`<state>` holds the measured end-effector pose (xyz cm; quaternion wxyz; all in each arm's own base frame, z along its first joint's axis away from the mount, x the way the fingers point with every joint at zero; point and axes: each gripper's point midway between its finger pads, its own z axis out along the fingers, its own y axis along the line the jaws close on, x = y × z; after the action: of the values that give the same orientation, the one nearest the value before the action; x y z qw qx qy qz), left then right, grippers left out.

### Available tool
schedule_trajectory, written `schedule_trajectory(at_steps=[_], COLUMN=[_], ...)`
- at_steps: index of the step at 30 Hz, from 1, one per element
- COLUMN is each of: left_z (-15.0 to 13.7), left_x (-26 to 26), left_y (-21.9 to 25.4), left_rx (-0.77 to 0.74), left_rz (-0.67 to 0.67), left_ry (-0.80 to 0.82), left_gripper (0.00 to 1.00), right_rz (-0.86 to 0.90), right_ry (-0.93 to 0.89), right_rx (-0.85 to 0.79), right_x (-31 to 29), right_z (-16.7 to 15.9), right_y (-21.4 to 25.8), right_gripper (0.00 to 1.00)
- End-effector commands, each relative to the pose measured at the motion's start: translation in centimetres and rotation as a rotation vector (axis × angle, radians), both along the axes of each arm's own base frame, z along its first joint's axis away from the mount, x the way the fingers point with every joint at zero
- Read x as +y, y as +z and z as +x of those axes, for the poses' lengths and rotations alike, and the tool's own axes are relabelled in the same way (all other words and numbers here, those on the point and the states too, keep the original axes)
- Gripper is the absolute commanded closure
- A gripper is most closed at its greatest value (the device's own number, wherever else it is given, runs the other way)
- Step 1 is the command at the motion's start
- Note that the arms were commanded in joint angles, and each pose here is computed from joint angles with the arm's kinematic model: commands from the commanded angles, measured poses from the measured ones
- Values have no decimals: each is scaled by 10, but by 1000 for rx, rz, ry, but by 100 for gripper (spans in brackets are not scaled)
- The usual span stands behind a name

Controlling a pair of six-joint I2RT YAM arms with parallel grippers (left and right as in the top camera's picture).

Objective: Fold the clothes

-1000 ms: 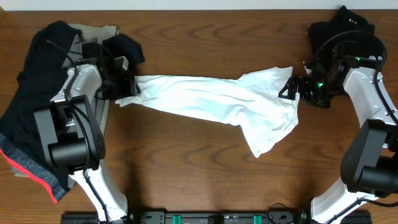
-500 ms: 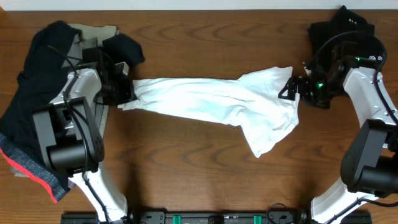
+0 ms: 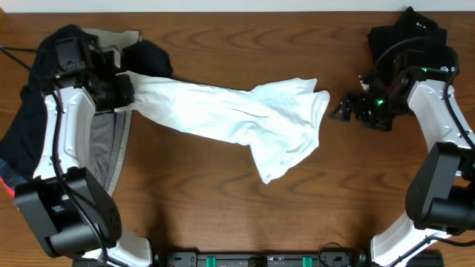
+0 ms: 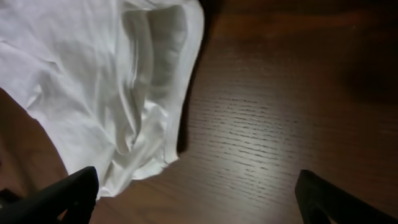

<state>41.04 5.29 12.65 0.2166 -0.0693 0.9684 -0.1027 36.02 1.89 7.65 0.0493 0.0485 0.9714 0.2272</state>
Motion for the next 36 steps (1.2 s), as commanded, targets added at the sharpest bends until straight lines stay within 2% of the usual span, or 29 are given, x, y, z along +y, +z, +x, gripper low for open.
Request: schedule_trajectory(at_steps=[1,7,13,21,32,35,36], left_z=[2,9,-2,-20,-24,-28,-29], left_x=[-29,-93,-143,-185,-237,-246,-249], left_y=[-1,1,-8,-49,-53,-53,-53], left_rx=[14,-18,14,132,82,81,80], left_rz=[3,40,43,46,44,45,45], left_ry=[-65,-204,-322,-434,-540,-564,-571], left_gripper=[94,94,94,94,94,90,84], right_rz=[11,12,12,12,13,13,13], right_ry=[17,24,24,24,24,24,24], right_rx=[-31,-26,-25,-21,-13,-14,-14], right_x=[5,5,5,5,5,5,5], right_z=[5,3,2,2,0,0,0], right_y=[10,9,9,9,9,9,9], right_gripper=[1,1,1,1,1,1,1])
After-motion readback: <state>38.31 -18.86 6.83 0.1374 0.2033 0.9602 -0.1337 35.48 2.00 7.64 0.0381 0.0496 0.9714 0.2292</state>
